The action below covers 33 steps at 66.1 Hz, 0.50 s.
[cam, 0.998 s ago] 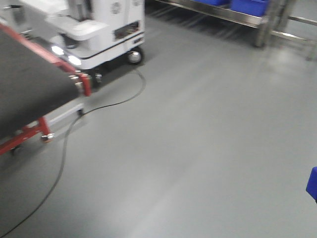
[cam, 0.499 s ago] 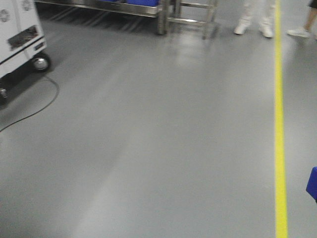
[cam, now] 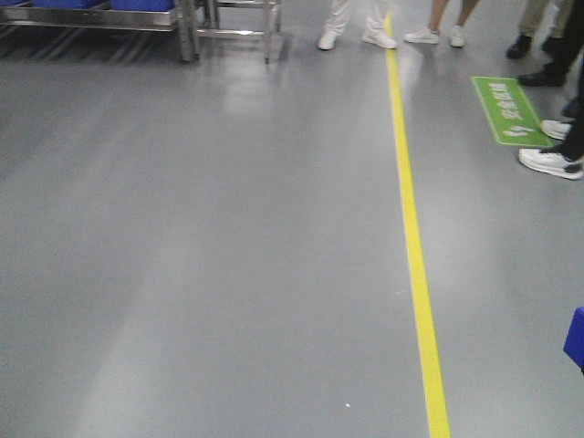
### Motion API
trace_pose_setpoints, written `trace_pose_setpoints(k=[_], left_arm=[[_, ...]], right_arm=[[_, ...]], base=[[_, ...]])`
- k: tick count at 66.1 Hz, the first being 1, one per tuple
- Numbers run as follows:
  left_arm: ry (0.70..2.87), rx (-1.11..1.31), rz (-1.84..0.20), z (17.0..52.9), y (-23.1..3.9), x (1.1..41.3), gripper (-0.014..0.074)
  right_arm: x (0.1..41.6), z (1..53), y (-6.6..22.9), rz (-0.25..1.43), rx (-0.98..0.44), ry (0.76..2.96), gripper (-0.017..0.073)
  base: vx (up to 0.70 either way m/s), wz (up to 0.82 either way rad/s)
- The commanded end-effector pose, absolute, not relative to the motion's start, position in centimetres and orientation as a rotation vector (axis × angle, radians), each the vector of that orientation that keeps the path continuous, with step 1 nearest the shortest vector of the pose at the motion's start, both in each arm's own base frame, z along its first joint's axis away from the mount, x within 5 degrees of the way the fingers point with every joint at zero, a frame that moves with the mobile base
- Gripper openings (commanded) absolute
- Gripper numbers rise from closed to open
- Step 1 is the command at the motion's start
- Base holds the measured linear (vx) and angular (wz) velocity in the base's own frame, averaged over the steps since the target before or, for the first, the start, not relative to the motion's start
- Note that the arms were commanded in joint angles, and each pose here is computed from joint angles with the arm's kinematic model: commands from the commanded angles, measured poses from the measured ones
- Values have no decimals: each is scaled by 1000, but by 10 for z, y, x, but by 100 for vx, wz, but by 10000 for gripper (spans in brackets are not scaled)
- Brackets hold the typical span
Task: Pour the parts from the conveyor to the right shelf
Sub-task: 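Drive away from the conveyor holding the block in the right gripper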
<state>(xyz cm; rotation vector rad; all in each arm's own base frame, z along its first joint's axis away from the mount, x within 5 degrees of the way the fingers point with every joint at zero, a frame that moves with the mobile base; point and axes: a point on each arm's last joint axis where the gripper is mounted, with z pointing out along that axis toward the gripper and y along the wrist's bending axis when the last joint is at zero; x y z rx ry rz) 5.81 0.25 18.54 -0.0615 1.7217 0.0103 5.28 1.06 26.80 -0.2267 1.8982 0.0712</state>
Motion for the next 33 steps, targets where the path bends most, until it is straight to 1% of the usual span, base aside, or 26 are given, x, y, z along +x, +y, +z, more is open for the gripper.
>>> trace_pose_setpoints(k=[1,19,33], left_arm=[[1644,-67,-7,198,2,59,-6],[1644,-67,-7,198,2,59,-6],[1644,-67,-7,198,2,59,-6]], right_arm=[[55,282,10,64,-215,1807,-5],[55,282,10,64,-215,1807,-5],[55,282,10,64,-215,1807,-5]], base=[[-13,-39],[-10,-35],[-1,-12]])
